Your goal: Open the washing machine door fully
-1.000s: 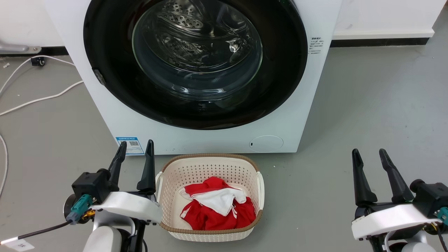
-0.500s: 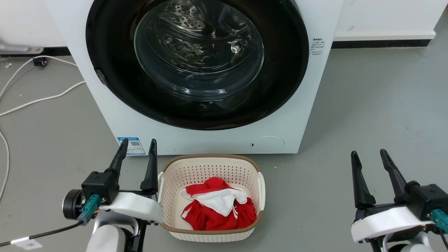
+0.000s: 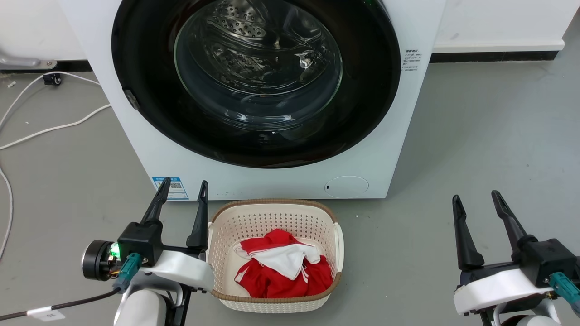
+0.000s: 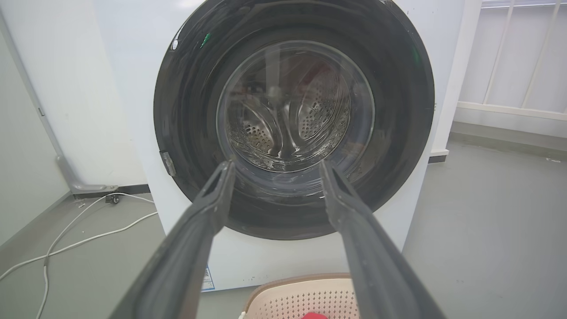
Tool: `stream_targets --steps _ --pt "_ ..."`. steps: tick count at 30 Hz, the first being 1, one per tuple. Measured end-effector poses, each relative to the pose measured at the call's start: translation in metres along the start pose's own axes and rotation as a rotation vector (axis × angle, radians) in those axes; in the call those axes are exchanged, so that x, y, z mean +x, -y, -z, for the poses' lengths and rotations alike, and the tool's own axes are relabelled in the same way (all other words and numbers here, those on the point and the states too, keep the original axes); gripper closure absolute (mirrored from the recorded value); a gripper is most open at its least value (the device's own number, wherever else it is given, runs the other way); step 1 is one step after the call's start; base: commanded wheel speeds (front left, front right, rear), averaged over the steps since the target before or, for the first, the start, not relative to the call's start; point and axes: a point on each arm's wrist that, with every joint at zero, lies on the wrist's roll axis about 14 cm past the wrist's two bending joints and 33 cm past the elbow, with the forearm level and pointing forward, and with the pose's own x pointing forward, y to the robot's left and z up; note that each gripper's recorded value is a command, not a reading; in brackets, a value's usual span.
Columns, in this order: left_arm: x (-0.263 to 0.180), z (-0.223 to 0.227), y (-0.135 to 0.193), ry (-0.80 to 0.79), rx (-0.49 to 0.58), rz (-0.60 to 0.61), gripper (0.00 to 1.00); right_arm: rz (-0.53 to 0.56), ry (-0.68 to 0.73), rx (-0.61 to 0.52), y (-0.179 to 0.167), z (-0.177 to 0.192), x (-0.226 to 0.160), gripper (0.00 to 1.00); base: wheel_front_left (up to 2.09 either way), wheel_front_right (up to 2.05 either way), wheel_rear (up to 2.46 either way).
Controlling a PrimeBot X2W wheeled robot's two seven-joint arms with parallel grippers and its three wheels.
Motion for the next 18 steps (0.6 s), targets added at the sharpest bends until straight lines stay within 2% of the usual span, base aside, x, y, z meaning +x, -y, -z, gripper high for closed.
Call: stream_targets --steps 5,18 --pt "-0.0002 0.0016 -0.0005 -0.003 0.025 -0.001 0.00 -0.005 -0.002 -0.024 -0.0007 0.0007 0.0000 0.00 0.00 0.00 0.00" --pt "0.0007 0.0032 -0.0033 -0.007 0.027 -0.010 0.00 0.001 -0.008 -0.004 0.0005 0.0043 0.0006 0.00 0.00 0.00 0.00"
